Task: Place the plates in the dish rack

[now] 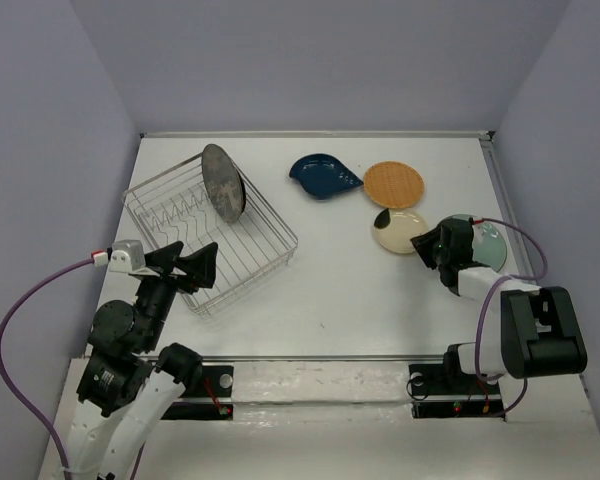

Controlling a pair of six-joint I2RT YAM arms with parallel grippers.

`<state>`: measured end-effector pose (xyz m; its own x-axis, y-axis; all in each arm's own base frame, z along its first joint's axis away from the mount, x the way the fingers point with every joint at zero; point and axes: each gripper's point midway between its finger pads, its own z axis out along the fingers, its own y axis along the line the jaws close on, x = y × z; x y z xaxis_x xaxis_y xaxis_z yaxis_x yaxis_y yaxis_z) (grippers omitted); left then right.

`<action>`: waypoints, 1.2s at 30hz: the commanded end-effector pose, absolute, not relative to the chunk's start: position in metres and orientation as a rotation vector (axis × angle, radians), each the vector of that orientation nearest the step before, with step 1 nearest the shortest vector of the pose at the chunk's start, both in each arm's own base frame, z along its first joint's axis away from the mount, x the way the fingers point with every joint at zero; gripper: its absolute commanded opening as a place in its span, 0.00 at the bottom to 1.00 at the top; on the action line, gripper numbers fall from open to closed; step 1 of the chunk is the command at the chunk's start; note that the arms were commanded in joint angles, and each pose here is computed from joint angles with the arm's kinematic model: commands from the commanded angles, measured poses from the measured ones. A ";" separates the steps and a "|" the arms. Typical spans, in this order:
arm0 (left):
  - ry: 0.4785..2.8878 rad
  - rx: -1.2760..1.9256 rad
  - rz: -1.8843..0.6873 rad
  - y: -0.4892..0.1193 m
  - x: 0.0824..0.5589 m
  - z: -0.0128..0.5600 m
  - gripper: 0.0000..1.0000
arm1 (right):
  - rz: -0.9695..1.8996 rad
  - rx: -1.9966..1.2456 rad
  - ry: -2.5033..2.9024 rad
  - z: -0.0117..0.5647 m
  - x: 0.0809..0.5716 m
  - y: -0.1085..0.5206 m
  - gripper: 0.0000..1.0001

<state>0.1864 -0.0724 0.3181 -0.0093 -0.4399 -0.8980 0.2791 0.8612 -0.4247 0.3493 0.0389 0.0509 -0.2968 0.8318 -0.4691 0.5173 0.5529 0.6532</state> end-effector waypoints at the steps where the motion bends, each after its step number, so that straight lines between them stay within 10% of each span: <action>1: 1.421 -0.136 -0.598 -0.074 0.186 0.330 0.99 | 0.469 1.100 1.926 0.054 0.356 0.031 0.39; 36: 1.433 -0.130 -0.595 -0.076 0.188 0.328 0.99 | 0.333 1.081 2.004 0.032 0.344 0.020 0.37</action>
<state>0.1862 -0.0732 0.3182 -0.0115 -0.4414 -0.8972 0.2824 0.8593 -0.4264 0.3328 0.0225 0.0302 -0.3098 0.7914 -0.5270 0.5756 0.5973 0.5586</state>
